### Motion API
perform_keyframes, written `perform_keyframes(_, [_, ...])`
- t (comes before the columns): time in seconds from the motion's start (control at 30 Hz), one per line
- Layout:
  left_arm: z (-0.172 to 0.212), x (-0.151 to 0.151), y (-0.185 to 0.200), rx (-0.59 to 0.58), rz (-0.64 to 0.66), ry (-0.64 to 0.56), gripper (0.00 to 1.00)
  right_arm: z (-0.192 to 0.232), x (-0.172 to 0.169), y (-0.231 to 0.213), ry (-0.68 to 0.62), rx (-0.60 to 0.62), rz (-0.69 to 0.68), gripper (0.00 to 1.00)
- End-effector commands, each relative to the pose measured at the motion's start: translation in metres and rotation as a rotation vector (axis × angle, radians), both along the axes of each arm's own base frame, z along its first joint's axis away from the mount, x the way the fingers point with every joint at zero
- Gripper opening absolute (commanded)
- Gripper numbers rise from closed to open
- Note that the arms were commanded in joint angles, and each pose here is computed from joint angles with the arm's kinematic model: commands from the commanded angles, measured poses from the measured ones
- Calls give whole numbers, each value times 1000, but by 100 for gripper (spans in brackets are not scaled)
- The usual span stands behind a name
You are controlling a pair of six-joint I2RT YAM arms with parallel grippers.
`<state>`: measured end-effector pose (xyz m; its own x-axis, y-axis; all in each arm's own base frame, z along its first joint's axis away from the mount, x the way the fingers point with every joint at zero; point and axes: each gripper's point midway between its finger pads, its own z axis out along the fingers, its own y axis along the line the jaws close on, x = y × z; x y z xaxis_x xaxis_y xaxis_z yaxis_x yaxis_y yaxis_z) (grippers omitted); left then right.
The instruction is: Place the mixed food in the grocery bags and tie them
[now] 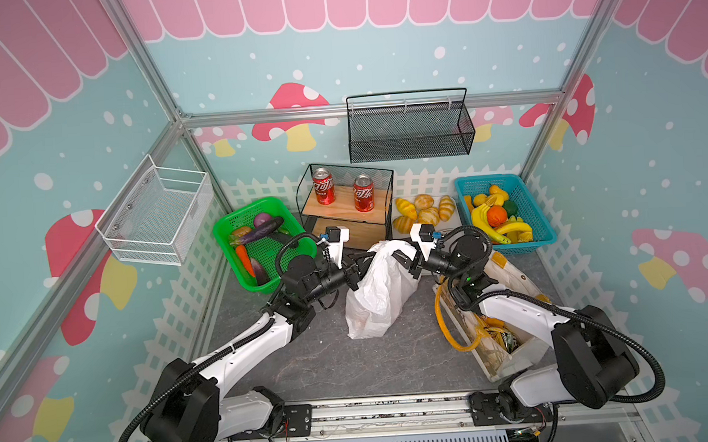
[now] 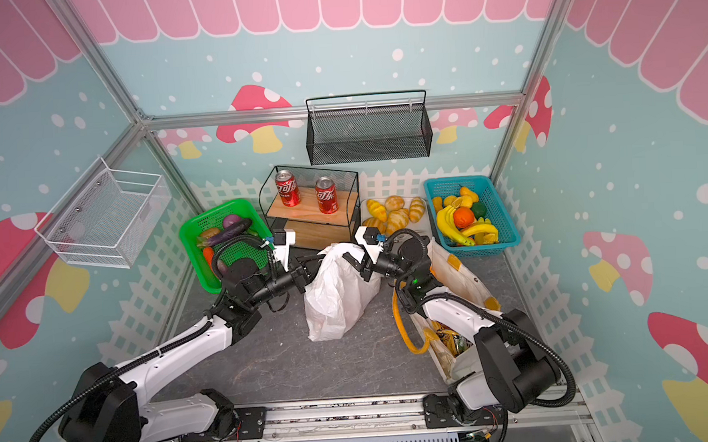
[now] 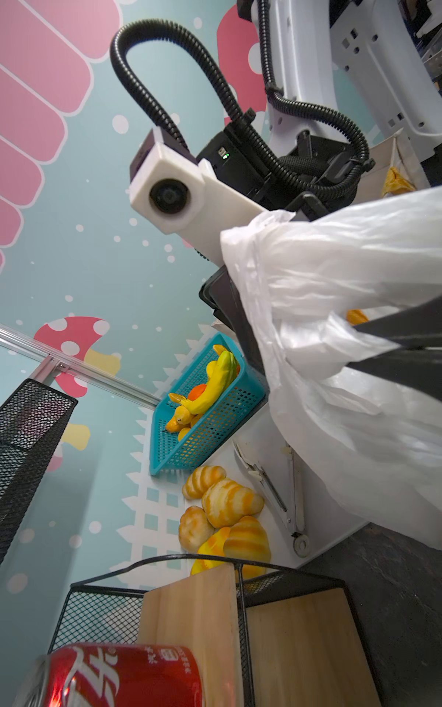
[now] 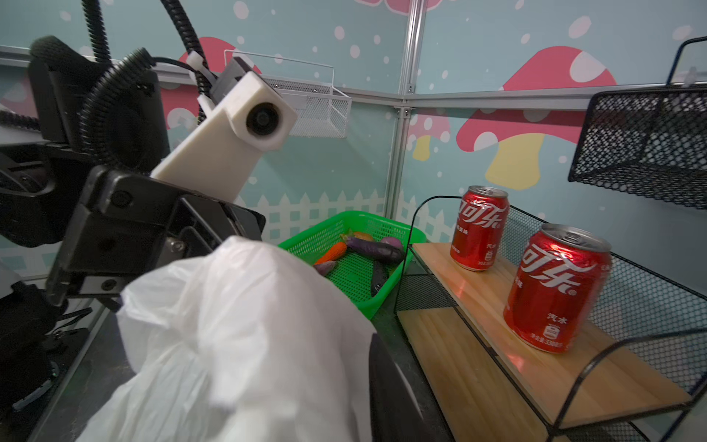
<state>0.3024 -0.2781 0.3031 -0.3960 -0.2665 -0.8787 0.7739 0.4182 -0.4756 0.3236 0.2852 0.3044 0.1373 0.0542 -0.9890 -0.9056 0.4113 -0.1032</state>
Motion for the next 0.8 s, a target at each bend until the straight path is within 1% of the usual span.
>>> perform_keyframes(0.0, [15, -1, 5, -25, 21, -72, 0, 3, 5, -8, -23, -41, -65, 38])
perform_keyframes(0.1, [17, 0, 6, -32, 25, -74, 0, -2, 9, -17, -16, -95, -138, 46])
perform_keyframes(0.2, [16, 0, 5, -32, 22, -71, 0, -8, 13, -29, -6, -146, -223, 51])
perform_keyframes(0.3, [15, 0, 4, -30, 18, -69, 0, -10, 10, -41, -5, -174, -284, 56])
perform_keyframes(0.37, [15, 1, 4, -30, 16, -68, 0, -9, 8, -48, -5, -183, -312, 62])
perform_keyframes(0.5, [14, 2, 3, -34, 12, -62, 0, -10, -1, -61, 2, -200, -366, 68])
perform_keyframes(0.6, [12, 1, 1, -32, 6, -60, 0, -8, -10, -72, 8, -191, -402, 72])
perform_keyframes(0.77, [10, 2, 0, -30, 1, -55, 0, 2, -29, -77, 7, -173, -406, 72])
